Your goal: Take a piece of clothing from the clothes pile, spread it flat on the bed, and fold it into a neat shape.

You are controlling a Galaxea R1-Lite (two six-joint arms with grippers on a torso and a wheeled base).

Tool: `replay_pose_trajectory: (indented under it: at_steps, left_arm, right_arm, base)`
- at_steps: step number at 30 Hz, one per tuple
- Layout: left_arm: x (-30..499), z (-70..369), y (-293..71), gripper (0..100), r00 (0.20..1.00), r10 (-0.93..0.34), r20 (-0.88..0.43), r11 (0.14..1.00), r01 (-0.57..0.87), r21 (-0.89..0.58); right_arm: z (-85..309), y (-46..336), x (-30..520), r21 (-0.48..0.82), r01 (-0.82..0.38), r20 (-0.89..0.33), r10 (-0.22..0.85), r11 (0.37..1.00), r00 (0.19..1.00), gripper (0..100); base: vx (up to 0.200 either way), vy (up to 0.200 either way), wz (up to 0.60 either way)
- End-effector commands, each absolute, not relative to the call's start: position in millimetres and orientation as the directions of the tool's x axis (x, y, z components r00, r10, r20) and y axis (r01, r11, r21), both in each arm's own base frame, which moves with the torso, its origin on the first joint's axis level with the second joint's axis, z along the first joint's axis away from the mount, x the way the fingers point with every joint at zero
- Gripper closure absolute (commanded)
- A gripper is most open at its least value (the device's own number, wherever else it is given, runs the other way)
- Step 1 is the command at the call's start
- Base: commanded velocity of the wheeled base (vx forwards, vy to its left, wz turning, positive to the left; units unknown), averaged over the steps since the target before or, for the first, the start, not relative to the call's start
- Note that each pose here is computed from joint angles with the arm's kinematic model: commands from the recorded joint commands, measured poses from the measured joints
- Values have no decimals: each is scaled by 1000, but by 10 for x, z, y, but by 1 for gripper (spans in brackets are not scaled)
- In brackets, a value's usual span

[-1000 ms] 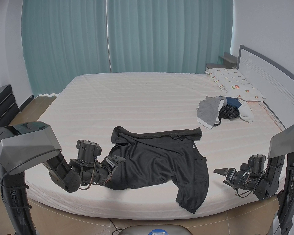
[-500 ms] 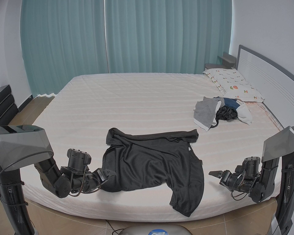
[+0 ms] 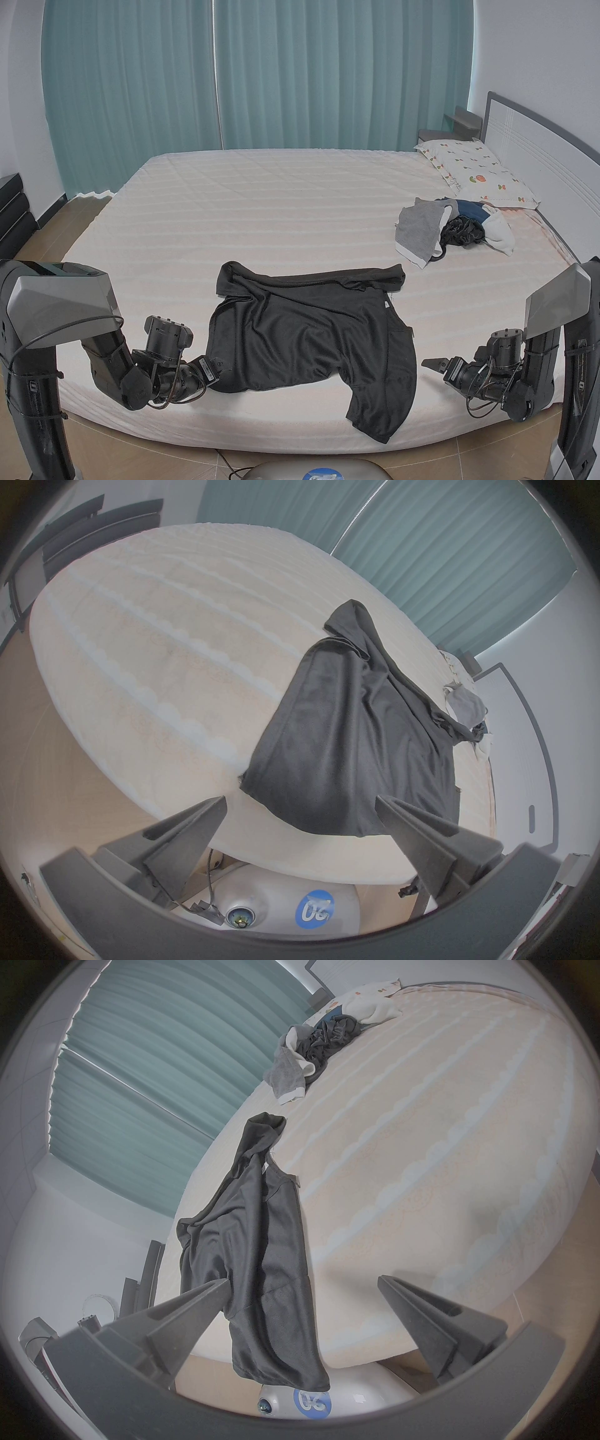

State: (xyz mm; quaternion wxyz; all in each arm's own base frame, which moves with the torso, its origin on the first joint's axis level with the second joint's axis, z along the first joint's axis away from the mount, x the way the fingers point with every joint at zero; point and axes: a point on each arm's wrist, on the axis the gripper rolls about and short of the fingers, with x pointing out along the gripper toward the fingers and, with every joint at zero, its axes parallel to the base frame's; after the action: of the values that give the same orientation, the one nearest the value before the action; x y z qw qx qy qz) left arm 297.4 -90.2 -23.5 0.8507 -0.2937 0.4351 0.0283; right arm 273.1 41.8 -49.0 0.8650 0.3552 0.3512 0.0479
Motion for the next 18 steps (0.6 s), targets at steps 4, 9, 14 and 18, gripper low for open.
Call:
replay_pose_trajectory:
  at_steps: [4,9,14,18]
  left_arm:
    - [3037,-371,-954,0,616,-160,-772,840,-326,-434]
    - [3068,-440,-1024,0,624,-117,-773,853,-335,-400]
    - [3124,-433,-1046,0,636,-114,-763,853,-332,-404]
    - [3116,-444,-1064,0,632,-115,-766,857,-327,-398]
  right_arm:
    - [-518,448,2736,644,167,-578,333,746,745,0]
    - [-532,496,2738,637,164,-581,329,754,745,0]
    - [-536,517,2762,639,154,-575,334,754,747,0]
    - [-544,556,2769,638,146,-573,339,756,746,0]
  base:
    - [0,0,0]
    - [0,0,0]
    - [0,0,0]
    - [0,0,0]
